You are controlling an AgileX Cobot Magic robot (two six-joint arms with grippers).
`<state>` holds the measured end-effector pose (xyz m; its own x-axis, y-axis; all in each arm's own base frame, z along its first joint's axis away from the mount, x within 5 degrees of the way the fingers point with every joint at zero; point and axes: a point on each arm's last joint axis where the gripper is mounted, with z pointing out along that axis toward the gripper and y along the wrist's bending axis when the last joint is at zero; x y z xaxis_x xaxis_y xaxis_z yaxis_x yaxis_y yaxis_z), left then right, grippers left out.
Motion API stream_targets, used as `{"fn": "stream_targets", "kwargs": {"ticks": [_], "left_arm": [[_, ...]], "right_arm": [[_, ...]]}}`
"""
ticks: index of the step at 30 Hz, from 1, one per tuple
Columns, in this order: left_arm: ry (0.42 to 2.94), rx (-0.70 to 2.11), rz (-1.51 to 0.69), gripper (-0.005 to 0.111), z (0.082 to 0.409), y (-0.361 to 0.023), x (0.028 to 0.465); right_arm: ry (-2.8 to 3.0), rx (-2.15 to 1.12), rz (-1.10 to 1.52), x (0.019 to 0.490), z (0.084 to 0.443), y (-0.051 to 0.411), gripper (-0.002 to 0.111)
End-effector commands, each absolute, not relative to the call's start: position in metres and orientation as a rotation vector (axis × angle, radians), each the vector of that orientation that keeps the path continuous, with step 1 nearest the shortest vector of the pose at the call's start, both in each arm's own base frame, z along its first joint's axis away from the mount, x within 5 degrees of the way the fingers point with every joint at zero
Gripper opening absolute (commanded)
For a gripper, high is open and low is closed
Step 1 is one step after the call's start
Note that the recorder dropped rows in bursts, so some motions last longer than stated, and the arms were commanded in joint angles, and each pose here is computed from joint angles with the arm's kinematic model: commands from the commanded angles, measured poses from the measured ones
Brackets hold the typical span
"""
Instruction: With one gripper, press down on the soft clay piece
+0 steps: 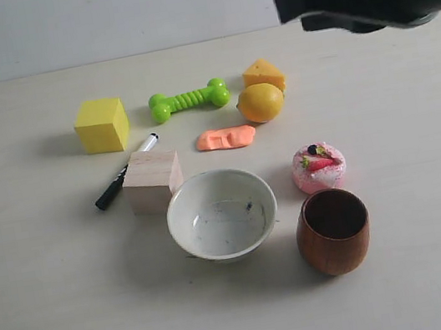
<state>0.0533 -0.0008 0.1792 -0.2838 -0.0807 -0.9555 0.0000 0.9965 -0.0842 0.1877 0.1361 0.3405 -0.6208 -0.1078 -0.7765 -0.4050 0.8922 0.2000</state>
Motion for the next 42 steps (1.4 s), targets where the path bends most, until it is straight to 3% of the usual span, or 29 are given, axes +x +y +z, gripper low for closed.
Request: {"fn": "stream_targets", "kwargs": {"ticks": [1, 14, 24, 35, 42], "left_arm": [[1.844, -0.055, -0.090, 0.000, 0.181, -0.001, 0.053], [1.844, -0.055, -0.090, 0.000, 0.181, -0.001, 0.053], [1.844, -0.055, -0.090, 0.000, 0.181, -0.001, 0.053], [1.844, -0.055, -0.090, 0.000, 0.181, -0.001, 0.053], [1.844, -0.055, -0.090, 0.000, 0.181, -0.001, 0.053]], "right_arm": [[2.142, -0.333, 0.499, 0.163, 0.364, 0.117, 0.000], [1.894, -0.303, 0.545, 0.111, 0.406, 0.074, 0.000], [1.942, -0.256, 0.350, 0.095, 0.403, 0.044, 0.000], [1.892, 0.197, 0.080, 0.076, 0.364, -0.005, 0.000], [1.714, 0.250, -0.076, 0.056, 0.335, -0.016, 0.000]]}}
